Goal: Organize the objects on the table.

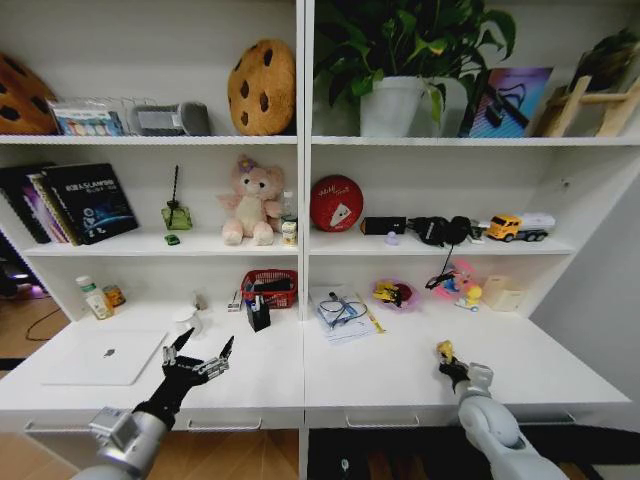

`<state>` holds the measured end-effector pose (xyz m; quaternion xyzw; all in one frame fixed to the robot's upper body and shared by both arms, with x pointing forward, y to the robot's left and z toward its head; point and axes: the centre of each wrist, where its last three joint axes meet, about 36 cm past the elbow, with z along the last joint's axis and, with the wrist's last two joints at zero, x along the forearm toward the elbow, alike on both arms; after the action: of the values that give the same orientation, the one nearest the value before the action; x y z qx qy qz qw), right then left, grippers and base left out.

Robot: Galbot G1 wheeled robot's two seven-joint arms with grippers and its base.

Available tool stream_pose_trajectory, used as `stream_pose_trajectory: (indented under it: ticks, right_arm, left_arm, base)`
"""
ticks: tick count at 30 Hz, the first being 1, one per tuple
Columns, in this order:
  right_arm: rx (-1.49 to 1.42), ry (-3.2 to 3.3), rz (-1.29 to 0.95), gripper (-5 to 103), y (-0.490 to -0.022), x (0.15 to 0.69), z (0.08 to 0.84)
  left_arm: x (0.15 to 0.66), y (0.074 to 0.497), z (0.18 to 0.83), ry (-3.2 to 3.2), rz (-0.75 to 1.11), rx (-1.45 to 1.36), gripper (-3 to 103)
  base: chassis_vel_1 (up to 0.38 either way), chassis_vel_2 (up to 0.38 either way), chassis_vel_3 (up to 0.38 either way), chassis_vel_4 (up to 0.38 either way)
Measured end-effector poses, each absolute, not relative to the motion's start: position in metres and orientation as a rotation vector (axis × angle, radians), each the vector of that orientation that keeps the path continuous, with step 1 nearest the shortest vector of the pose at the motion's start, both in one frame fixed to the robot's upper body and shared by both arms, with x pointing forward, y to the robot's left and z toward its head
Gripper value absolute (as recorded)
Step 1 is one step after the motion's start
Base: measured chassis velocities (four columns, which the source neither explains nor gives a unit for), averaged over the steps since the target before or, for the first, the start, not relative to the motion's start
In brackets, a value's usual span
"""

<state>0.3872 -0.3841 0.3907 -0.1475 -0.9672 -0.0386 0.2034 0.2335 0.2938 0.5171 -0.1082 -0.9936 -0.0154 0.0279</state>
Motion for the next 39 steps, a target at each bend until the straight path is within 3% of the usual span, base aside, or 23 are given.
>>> stream_pose_trajectory:
  ticks: [9,16,29,36,39]
  right_arm:
    - [-0.162,-2.822,-0.176,15,-0.386,0.484,0.433]
    - [-0.111,-2.838,-0.089,15,-0.378,0.554,0.428]
    - [-0.245,-2.82,0.011,13,-0.403,0.605,0.379]
    - [-0.226,-2.854,-0.018,30,-0.397,0.607,0.355]
    - [-0.217,-2.87,-0.029,47,-0.397,0.599,0.358]
  left_arm:
    - [0.234,0.294,0.517,-3.067,-0.048,-0.335,100]
    - [0.234,0.294,0.517,-3.067,-0.048,-0.335,100]
    - [0.234,0.294,0.517,-3.067,-0.048,-0.334,100]
    - [0.234,0.294,0.517,-3.067,-0.048,-0.334,100]
    - [0.234,0.294,0.517,-3.067,-0.048,-0.334,100]
  base:
    - [0.0,0.0,0.0,0.0]
    - [0.0,0.0,0.0,0.0]
    - [0.0,0.0,0.0,0.0]
    - [0.0,0.0,0.0,0.0]
    - [0.0,0.0,0.0,0.0]
